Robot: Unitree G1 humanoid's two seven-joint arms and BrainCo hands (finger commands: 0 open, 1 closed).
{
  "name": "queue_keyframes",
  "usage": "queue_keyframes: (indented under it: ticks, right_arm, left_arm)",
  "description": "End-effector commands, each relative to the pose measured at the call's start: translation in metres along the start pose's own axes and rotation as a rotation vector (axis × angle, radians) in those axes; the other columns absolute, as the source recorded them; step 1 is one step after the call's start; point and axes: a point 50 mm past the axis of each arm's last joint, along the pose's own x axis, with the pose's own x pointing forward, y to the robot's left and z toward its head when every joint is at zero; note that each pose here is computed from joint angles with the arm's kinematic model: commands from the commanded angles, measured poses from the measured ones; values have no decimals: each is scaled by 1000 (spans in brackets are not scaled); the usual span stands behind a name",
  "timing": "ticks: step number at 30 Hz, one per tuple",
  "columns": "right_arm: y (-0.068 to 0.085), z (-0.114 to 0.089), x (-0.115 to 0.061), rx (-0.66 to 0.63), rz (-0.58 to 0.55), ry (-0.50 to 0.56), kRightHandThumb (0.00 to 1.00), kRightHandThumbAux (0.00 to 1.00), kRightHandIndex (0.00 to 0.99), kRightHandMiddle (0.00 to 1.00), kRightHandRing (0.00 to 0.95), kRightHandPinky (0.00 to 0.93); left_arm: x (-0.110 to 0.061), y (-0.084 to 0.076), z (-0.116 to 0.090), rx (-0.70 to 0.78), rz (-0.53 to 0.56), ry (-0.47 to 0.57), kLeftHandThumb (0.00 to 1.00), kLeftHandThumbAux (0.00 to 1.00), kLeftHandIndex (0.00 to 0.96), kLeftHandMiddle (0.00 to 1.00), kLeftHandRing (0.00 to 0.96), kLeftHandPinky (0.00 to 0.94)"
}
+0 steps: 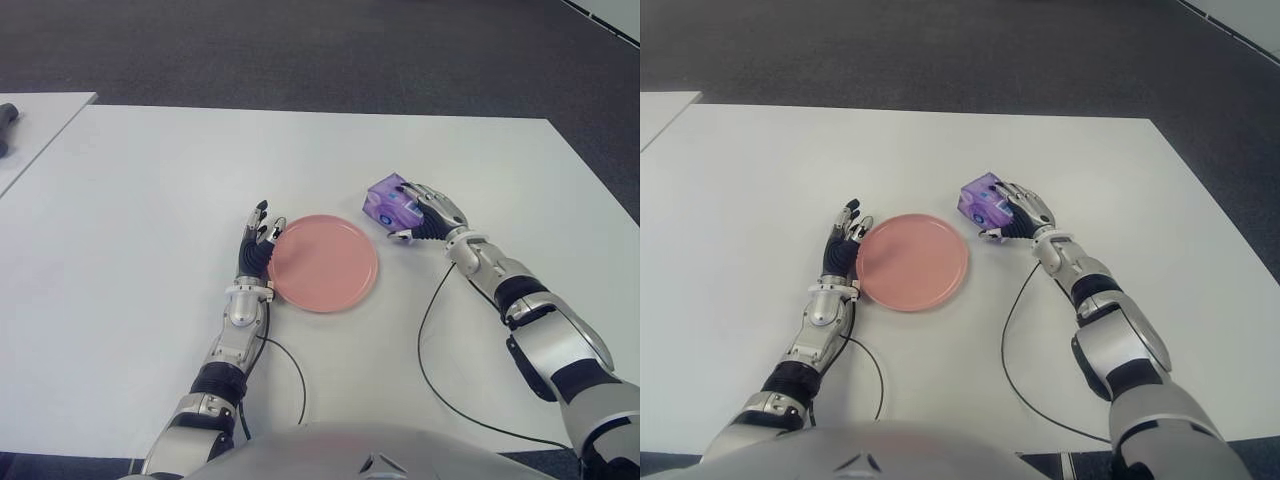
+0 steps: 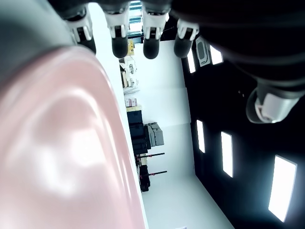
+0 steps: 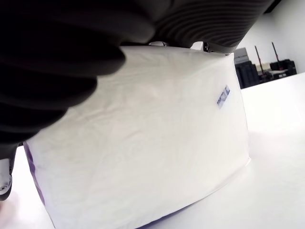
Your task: Put the tissue paper into the plate.
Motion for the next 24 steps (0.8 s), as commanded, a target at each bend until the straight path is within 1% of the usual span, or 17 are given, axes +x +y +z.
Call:
queue_keyframes:
  ticks: [1,17,24]
  right_arm:
    - [27,-10,-18,-25,146,30,53,480,0,0,0,0]
    - [27,-9,-16,-25,147,30,56,482,0,0,0,0]
    - [27,-9,-16,-25,147,30,56,482,0,0,0,0]
  left_arm:
    - [-2,2,-5,-5,-2,26,0,358,0,0,0,0]
    - [1,3,-5,-14,-14,24,0,393,0,0,0,0]
    - [2,2,-4,-3,-14,16,0,393,0,0,0,0]
